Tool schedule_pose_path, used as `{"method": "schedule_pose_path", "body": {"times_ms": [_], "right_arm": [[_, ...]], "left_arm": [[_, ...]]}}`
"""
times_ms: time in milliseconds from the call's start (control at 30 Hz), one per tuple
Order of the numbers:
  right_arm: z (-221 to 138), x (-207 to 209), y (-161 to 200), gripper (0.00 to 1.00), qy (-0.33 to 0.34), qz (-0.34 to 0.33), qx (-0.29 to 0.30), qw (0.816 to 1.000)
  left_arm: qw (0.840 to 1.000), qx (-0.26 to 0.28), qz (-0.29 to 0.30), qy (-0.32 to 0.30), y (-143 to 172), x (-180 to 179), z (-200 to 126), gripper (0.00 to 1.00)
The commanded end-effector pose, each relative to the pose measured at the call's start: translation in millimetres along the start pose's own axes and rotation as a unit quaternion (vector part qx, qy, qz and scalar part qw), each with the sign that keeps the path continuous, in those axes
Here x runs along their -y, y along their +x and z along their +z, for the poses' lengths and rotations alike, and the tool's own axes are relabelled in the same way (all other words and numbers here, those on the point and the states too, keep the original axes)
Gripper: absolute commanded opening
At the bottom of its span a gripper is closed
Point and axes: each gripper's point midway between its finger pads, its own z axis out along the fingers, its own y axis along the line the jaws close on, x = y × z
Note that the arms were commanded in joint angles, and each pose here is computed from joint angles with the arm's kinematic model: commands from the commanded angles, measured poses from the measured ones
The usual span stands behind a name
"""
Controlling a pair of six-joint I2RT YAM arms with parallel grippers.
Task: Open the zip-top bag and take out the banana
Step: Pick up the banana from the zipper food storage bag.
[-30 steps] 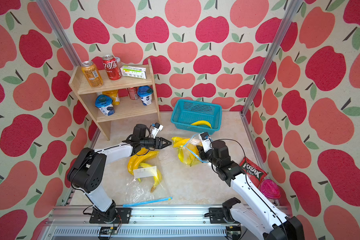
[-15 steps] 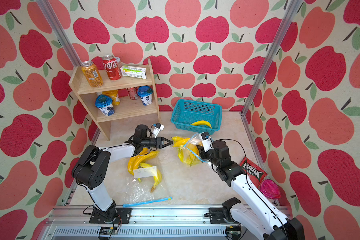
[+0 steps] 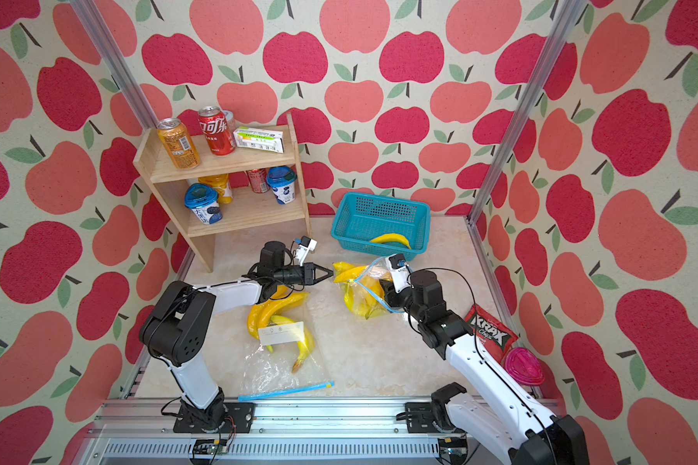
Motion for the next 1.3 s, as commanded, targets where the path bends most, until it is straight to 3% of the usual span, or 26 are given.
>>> {"method": "schedule_pose_path", "body": {"times_ms": [0, 233, 400, 633, 933, 1267], "right_arm": [[-2, -6, -31, 0.25, -0.024, 0.027, 0.012, 0.999], [-8, -12, -39, 0.22, -0.035, 0.070, -0.083, 0.993], [-9, -19, -49, 0.21, -0.048, 0.076, -0.088, 0.992], [-8, -9, -35, 0.20, -0.021, 0.050, -0.073, 0.996], [-16, 1, -33, 0.20, -0.021, 0.051, -0.035, 0.998], [-15, 8, -35, 0.19, -0.017, 0.052, -0.021, 0.998]], "left_arm": [[0.992, 0.010, -0.008, -0.127, 3, -56, -7, 0.00], [0.949, 0.030, 0.048, -0.309, -16, -101, -28, 0.00], [0.936, 0.056, 0.079, -0.339, -22, -99, -24, 0.00], [0.978, 0.081, 0.059, -0.183, -24, -58, -25, 0.00], [0.992, 0.064, 0.070, -0.085, -23, -22, -28, 0.44], [0.999, 0.044, 0.029, -0.005, -15, 3, -28, 0.56]]}}
